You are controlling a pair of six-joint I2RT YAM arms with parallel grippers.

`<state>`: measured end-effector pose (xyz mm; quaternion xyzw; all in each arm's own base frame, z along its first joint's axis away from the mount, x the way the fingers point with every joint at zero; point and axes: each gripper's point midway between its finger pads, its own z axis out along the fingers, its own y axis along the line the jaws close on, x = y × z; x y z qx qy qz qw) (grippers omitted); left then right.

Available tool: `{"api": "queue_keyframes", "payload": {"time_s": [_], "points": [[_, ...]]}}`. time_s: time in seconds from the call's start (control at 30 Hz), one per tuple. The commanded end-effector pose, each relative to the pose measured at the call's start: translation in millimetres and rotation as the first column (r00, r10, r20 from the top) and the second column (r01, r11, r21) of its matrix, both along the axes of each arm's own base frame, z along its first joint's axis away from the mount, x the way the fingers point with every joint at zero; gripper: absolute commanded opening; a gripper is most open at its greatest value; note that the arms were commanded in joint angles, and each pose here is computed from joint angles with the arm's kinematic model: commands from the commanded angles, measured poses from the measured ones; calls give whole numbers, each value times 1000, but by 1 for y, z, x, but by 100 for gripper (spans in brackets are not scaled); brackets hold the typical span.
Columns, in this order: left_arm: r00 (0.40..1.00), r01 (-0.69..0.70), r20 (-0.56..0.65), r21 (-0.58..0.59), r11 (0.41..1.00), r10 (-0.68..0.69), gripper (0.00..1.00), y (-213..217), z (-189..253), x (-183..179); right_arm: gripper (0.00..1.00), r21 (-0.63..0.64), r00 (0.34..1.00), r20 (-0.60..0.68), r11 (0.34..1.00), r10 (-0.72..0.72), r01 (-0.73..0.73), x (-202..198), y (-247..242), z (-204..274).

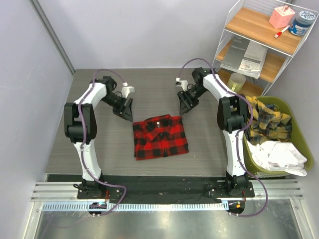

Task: Fold and stack the long sleeve shirts
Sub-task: Fold the shirt

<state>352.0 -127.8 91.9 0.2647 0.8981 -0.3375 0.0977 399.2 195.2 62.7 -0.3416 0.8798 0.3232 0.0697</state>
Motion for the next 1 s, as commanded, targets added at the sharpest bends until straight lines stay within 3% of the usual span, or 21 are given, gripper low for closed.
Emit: {"api": "queue_keyframes", "payload": {"time_s": [0.0, 0.3, 0.4, 0.6, 0.63, 0.7, 0.73, 0.97], "points": [[998, 65, -5, 14, 998, -65, 57, -3, -21, 7, 62, 6, 993, 104, 998, 63, -64, 16, 12, -1], [992, 122, -44, 44, 991, -121, 57, -20, -51, 7, 61, 7, 978, 93, 982, 186, -187, -10, 26, -10], [990, 134, -61, 54, 990, -131, 54, -21, -58, 1, 55, -16, 976, 86, 980, 200, -199, -14, 24, -18], [989, 133, -72, 83, 988, -127, 36, -16, -62, -2, 24, -75, 975, 94, 978, 200, -193, -11, 15, -27], [991, 126, -58, 81, 989, -121, 26, -16, -61, 1, 12, -79, 976, 95, 979, 197, -190, -11, 15, -27], [995, 95, -35, 76, 993, -93, 14, -15, -53, 6, 2, -92, 976, 109, 980, 188, -179, -8, 13, -24], [997, 79, -7, 77, 994, -79, 1, -14, -50, 13, 1, -101, 977, 117, 981, 179, -168, -5, 11, -23], [996, -39, 88, 132, 990, 27, 0, 2, -31, 35, 1, -126, 975, 199, 989, 98, -74, 16, 10, -17]]}}
